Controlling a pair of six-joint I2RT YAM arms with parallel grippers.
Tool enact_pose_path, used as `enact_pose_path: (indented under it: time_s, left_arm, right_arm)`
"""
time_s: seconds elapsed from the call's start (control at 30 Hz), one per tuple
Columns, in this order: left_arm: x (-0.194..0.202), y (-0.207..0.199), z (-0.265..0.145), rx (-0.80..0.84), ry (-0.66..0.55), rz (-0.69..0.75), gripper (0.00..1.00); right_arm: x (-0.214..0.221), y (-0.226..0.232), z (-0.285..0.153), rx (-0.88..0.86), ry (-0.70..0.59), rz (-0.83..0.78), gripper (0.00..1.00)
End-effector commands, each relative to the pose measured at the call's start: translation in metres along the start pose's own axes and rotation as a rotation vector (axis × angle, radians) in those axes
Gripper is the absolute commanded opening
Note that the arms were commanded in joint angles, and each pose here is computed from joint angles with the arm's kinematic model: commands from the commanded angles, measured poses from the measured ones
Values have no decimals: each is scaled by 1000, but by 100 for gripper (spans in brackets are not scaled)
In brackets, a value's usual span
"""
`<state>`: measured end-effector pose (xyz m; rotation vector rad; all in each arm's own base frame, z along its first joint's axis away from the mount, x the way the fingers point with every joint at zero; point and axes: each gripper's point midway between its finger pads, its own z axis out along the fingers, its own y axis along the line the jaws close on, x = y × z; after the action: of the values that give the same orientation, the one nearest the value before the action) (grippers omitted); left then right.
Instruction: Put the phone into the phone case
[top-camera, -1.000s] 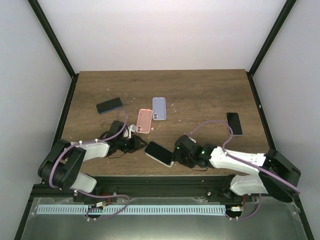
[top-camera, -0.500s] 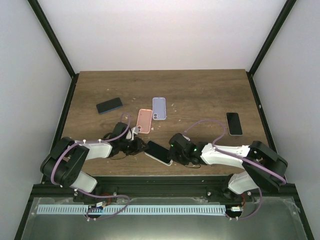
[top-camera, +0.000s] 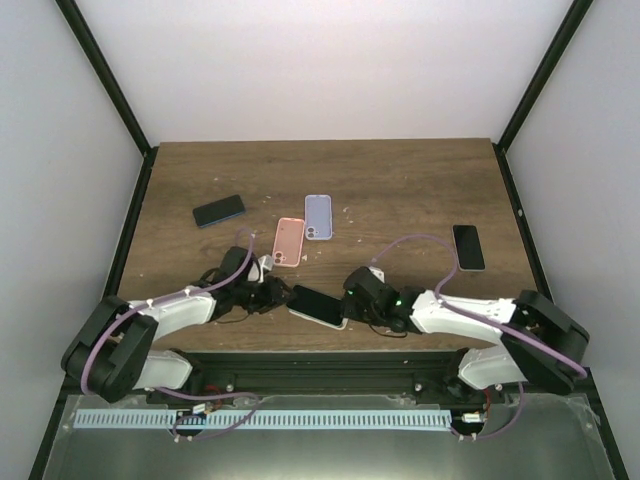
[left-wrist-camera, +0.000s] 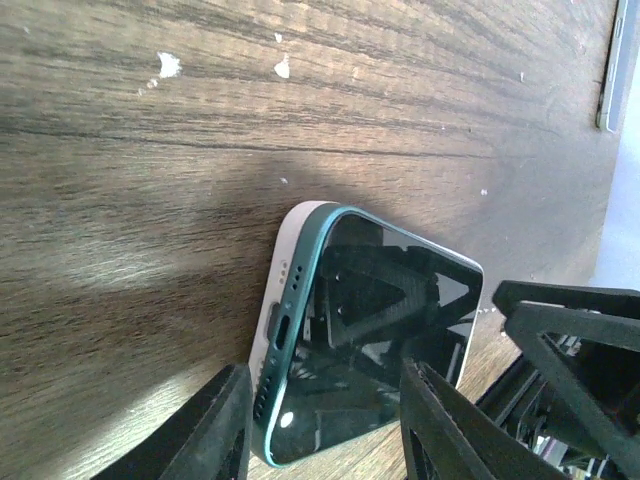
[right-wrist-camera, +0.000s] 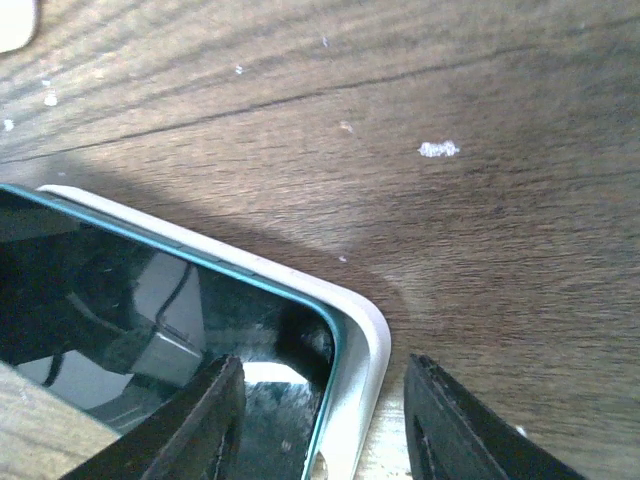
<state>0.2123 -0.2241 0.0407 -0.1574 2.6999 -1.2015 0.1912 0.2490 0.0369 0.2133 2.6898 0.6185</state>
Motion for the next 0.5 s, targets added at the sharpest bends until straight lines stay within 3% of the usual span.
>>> enact_pose_path:
  time_s: [0.0, 0.23, 0.47]
  left_arm:
    - [-9, -12, -6, -2, -30, 43, 43]
    - [-14, -6, -1, -43, -19, 56, 42]
    - [-11, 5, 9, -66, 4, 55, 33]
  right_arm:
    - [-9, -8, -16, 12, -59, -2, 49]
    - [-2, -2, -18, -30, -20, 22, 49]
    - [5, 0, -4, -32, 15, 28, 42]
